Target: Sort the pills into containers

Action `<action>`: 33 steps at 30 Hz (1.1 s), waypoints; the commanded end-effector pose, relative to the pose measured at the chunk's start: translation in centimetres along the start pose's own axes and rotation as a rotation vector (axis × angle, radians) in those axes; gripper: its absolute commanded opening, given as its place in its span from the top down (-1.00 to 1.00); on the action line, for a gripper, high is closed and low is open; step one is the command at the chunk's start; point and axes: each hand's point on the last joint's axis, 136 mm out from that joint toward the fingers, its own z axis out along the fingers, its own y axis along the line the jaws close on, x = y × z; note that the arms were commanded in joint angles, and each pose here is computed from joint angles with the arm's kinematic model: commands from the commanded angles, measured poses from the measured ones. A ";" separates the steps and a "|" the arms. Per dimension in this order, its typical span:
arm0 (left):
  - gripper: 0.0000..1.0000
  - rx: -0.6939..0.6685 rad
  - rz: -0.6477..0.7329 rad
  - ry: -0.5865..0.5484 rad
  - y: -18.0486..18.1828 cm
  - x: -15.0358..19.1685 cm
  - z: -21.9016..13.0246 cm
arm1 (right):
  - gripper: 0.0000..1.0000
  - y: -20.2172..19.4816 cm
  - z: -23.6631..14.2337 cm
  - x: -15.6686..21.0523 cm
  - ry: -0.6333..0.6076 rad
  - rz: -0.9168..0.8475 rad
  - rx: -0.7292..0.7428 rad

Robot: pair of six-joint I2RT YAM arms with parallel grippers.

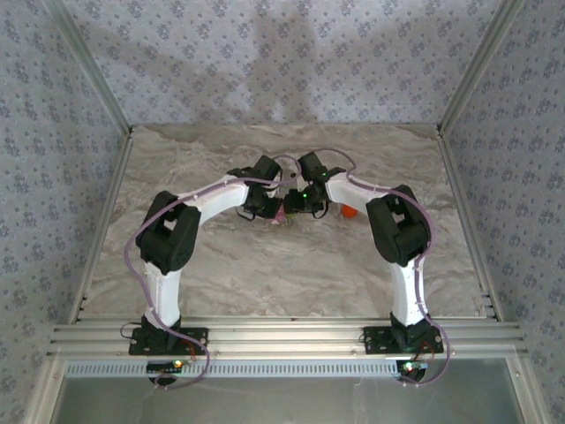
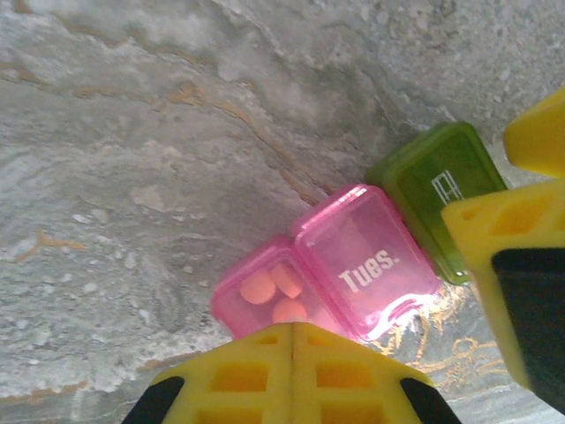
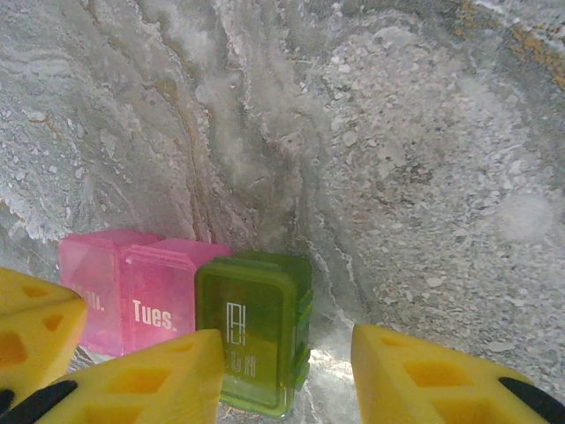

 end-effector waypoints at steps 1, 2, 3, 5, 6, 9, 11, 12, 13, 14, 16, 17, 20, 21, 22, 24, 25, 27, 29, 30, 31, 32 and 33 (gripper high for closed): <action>0.82 0.000 -0.023 -0.162 0.6 -4.3 -5.1 | 0.10 -1.4 0.4 1.1 0.070 0.009 0.050; 0.76 0.009 -0.032 -0.211 0.7 -5.4 -6.5 | 0.09 -1.3 0.0 0.5 0.058 0.010 0.045; 0.71 0.012 -0.042 -0.251 0.9 -6.3 -7.7 | 0.08 -1.2 -0.4 0.1 0.050 0.011 0.042; 0.54 0.015 -0.058 -0.347 1.2 -8.2 -10.8 | 0.06 -0.8 -1.5 -1.3 0.017 0.014 0.031; 0.48 0.010 -0.063 -0.387 1.5 -8.7 -12.1 | 0.05 -0.7 -2.0 -1.9 0.004 0.014 0.026; 0.15 -0.033 -0.087 -0.520 2.9 -10.0 -16.5 | 0.00 0.1 -4.6 -4.1 -0.060 0.003 0.012; -0.10 -0.073 -0.105 -0.602 4.1 -10.1 -19.1 | -0.05 0.7 -6.9 -5.8 -0.122 -0.002 -0.001; -0.20 -0.088 -0.113 -0.630 4.6 -9.9 -20.1 | -0.08 0.8 -8.0 -6.3 -0.140 -0.001 -0.003; -0.31 -0.114 -0.125 -0.660 5.5 -9.7 -21.1 | -0.11 0.8 -9.1 -6.5 -0.154 0.002 -0.005; -0.46 -0.147 -0.140 -0.686 6.4 -9.4 -22.0 | -0.15 0.8 -10.5 -7.1 -0.184 0.003 -0.005; -0.60 -0.199 -0.168 -0.729 7.9 -8.6 -23.7 | -0.24 0.4 -13.3 -8.0 -0.243 0.014 -0.003; -0.84 -0.232 -0.187 -0.756 8.8 -8.2 -24.5 | -0.30 0.2 -15.0 -8.4 -0.279 0.019 -0.003; -0.99 -0.305 -0.246 -0.839 11.2 -6.7 -26.7 | -0.53 -1.8 -19.2 -9.3 -0.371 0.063 0.017; -1.00 -0.324 -0.272 -0.867 12.0 -6.2 -27.4 | -0.59 -2.6 -20.7 -9.4 -0.403 0.082 0.027; -1.00 -0.342 -0.285 -0.891 12.7 -5.7 -27.9 | -0.64 -3.5 -21.9 -9.4 -0.429 0.100 0.040; -1.00 -0.390 -0.313 -0.942 14.3 -4.7 -28.8 | -0.76 -5.9 -24.7 -9.3 -0.497 0.148 0.071; -1.00 -0.404 -0.320 -0.965 14.8 -4.3 -29.0 | -0.82 -6.9 -25.8 -9.3 -0.535 0.168 0.087; -1.00 -0.452 -0.340 -1.018 16.3 -3.3 -29.5 | -0.94 -9.7 -28.3 -8.7 -0.613 0.222 0.143; -1.00 -0.511 -0.343 -1.038 17.6 -2.4 -29.5 | -1.00 -12.5 -30.2 -7.7 -0.675 0.275 0.218; -1.00 -0.552 -0.340 -1.039 18.3 -1.9 -29.4 | -1.00 -14.0 -31.1 -7.1 -0.711 0.297 0.266; -1.00 -0.586 -0.344 -1.030 19.0 -1.4 -29.1 | -1.00 -15.2 -31.8 -6.5 -0.739 0.321 0.312; -0.99 -0.620 -0.352 -1.018 19.8 -0.8 -28.9 | -1.00 -16.6 -32.4 -5.7 -0.767 0.347 0.360; -1.00 -0.646 -0.351 -1.008 20.5 -0.2 -28.4 | -1.00 -18.0 -32.9 -4.8 -0.792 0.374 0.411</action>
